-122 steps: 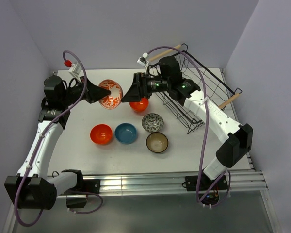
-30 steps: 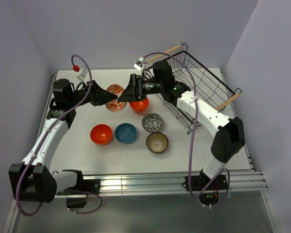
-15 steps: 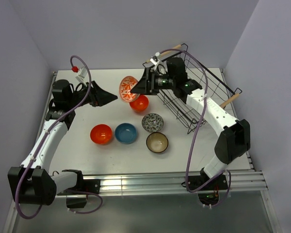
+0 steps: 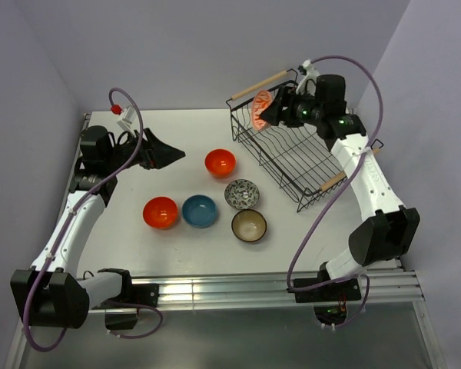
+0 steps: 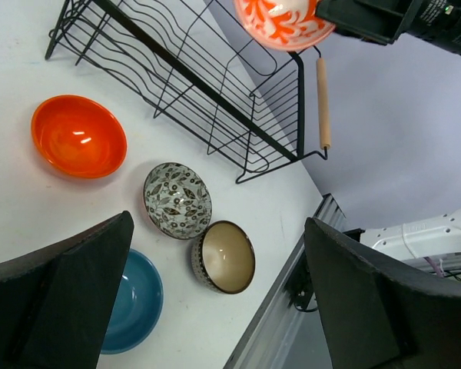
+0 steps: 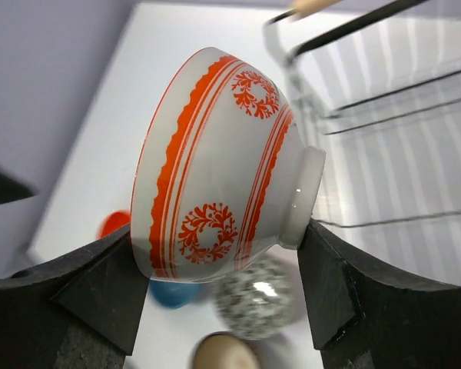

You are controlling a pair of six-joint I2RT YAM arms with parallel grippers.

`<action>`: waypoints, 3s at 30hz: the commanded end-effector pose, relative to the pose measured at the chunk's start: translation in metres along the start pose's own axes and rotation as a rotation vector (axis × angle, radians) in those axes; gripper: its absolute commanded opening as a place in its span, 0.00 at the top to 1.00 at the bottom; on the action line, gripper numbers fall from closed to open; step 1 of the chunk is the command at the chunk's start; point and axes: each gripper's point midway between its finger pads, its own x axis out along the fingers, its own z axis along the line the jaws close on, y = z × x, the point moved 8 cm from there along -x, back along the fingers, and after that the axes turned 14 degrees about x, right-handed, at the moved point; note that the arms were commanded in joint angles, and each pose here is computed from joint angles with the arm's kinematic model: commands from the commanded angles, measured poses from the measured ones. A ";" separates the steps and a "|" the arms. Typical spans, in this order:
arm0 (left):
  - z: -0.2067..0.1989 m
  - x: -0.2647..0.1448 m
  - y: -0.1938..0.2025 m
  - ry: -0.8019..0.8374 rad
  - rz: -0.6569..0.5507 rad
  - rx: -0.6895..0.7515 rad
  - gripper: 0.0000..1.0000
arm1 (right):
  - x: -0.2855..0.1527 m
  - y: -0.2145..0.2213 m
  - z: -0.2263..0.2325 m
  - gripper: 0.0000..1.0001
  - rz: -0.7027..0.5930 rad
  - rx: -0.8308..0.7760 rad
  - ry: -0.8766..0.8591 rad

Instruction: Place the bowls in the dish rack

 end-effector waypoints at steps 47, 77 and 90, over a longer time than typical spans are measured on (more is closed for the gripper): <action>0.028 0.000 -0.019 -0.146 -0.007 0.098 0.00 | 0.101 -0.132 -0.194 1.00 0.092 -1.497 0.593; 0.046 0.001 -0.015 -0.167 0.007 0.061 0.01 | 0.143 -0.111 -0.251 0.82 0.229 -1.612 0.669; 0.053 0.001 -0.012 -0.175 0.014 0.047 0.02 | 0.154 -0.102 -0.256 0.62 0.253 -1.627 0.650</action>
